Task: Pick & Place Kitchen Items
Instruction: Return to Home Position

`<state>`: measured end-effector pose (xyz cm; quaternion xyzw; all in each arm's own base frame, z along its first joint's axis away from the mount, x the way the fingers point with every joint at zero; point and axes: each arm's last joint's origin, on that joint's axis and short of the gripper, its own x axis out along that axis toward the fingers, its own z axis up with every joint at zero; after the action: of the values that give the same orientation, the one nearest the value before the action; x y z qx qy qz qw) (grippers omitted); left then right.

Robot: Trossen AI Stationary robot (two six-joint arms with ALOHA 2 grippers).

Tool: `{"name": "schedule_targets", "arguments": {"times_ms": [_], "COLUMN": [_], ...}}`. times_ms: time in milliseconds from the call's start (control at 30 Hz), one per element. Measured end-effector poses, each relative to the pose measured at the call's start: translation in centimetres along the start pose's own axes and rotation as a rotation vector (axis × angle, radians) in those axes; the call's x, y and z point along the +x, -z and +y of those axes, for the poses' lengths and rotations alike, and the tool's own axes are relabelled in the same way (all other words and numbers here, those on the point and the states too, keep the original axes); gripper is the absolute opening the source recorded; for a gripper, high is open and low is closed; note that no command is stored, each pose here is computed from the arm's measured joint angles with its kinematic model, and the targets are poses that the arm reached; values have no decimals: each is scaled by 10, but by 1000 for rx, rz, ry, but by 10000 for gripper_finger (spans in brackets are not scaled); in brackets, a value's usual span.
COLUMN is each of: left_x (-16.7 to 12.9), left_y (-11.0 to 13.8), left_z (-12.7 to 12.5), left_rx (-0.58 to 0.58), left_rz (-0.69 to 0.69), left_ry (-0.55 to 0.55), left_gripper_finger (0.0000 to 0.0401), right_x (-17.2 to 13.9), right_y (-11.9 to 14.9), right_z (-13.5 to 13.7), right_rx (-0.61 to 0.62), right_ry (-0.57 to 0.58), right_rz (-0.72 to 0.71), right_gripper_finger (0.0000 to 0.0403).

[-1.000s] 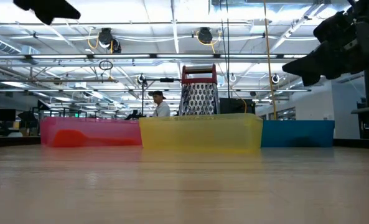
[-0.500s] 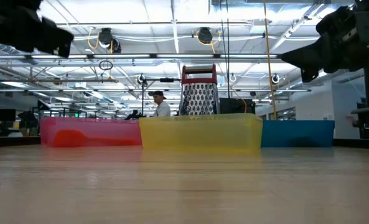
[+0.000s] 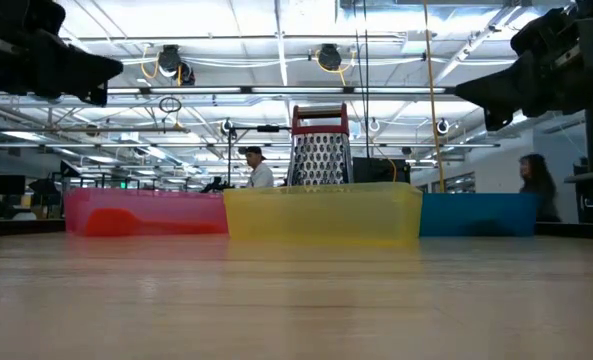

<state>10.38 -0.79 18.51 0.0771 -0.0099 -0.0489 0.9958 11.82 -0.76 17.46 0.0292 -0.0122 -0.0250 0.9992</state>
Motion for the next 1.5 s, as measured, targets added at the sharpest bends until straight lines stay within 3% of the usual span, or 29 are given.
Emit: {"name": "schedule_targets", "arguments": {"times_ms": [200, 400, 667, 933, 1133, 1500], "left_x": [-2, -3, -3, -4, -4, -4], "left_y": [17, 13, 20, 21, 22, 22], "left_z": [1, 3, 5, 7, 9, 10], "left_rx": [-39, -10, -46, -55, -26, -89], "left_rz": [3, -43, 24, 37, 47, 55], "left_ry": [-23, -6, 3, -22, -51, -95], "left_gripper_finger": [14, 10, 18, 3, 24, 33], "right_x": [-1, -1, -2, -3, -3, -5], "right_y": [-1, 0, 14, 19, 22, 29], "right_z": [1, 1, 0, 0, -1, -4], "right_rx": [-7, -42, -18, -31, -22, -40], "right_ry": [-37, -37, -27, -26, -23, 83], "right_rz": [-4, 0, 147, 202, 233, 304], "right_gripper_finger": [4, 4, 4, 4, 4, 4]}}
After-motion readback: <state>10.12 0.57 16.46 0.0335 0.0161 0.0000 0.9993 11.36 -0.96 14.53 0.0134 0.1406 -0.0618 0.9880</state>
